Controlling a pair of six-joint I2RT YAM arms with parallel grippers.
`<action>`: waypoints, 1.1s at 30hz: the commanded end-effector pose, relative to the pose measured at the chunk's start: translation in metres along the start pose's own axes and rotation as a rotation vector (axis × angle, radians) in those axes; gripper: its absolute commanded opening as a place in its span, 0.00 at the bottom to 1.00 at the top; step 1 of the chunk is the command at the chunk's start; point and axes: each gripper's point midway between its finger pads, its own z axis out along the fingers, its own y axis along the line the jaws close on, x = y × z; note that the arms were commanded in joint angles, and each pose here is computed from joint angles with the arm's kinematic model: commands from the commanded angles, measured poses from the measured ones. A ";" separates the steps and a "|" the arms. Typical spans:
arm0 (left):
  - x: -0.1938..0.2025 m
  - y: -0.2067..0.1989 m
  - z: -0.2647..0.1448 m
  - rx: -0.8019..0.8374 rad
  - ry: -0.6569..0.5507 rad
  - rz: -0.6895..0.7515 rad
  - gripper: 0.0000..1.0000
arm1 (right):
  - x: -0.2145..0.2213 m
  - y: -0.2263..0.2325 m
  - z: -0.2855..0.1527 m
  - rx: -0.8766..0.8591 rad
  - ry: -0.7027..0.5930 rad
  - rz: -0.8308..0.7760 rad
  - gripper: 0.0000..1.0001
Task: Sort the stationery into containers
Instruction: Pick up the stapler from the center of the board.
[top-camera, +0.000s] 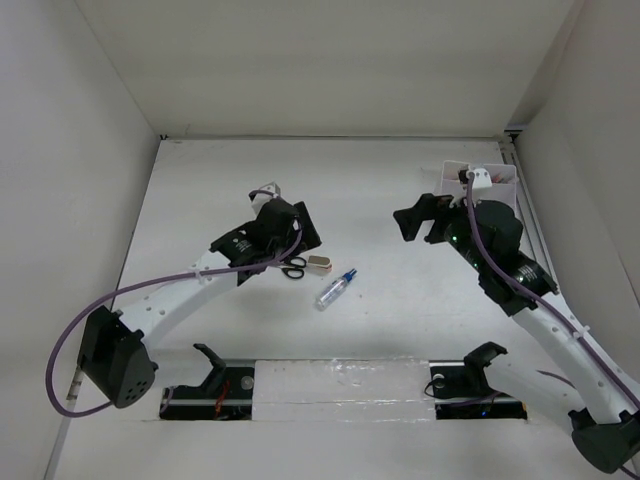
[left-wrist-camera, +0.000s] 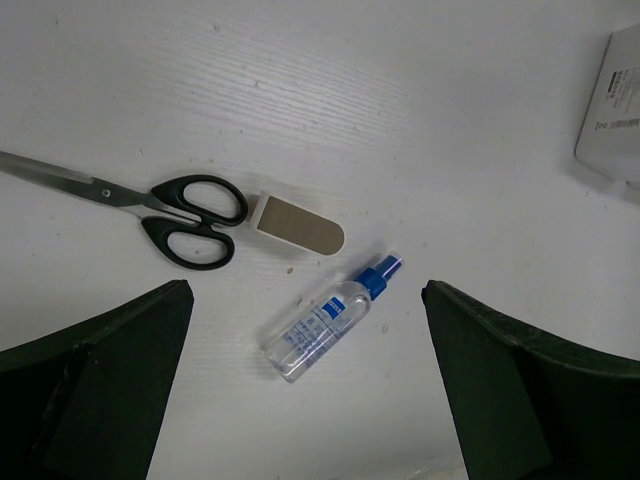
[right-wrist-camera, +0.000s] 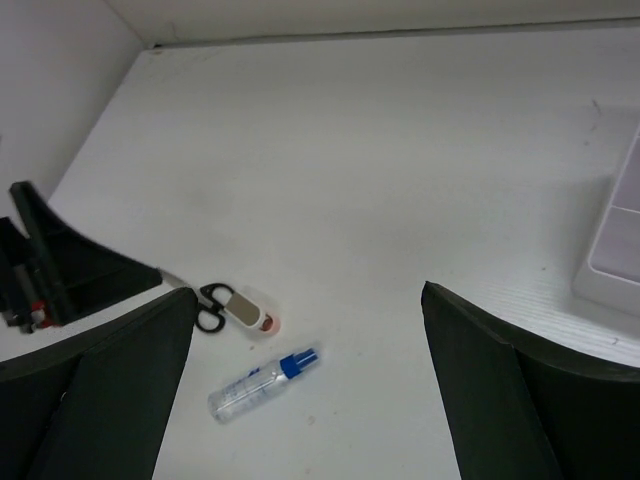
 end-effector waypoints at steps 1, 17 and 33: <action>-0.005 -0.008 0.005 0.004 -0.006 -0.030 1.00 | 0.012 0.019 -0.006 -0.077 0.040 -0.001 1.00; -0.001 -0.010 0.038 -0.085 0.011 -0.096 1.00 | 0.038 0.037 -0.009 -0.146 0.105 -0.052 1.00; 0.018 -0.004 0.042 -0.137 0.044 -0.340 1.00 | 0.041 0.037 -0.009 -0.148 0.098 -0.053 1.00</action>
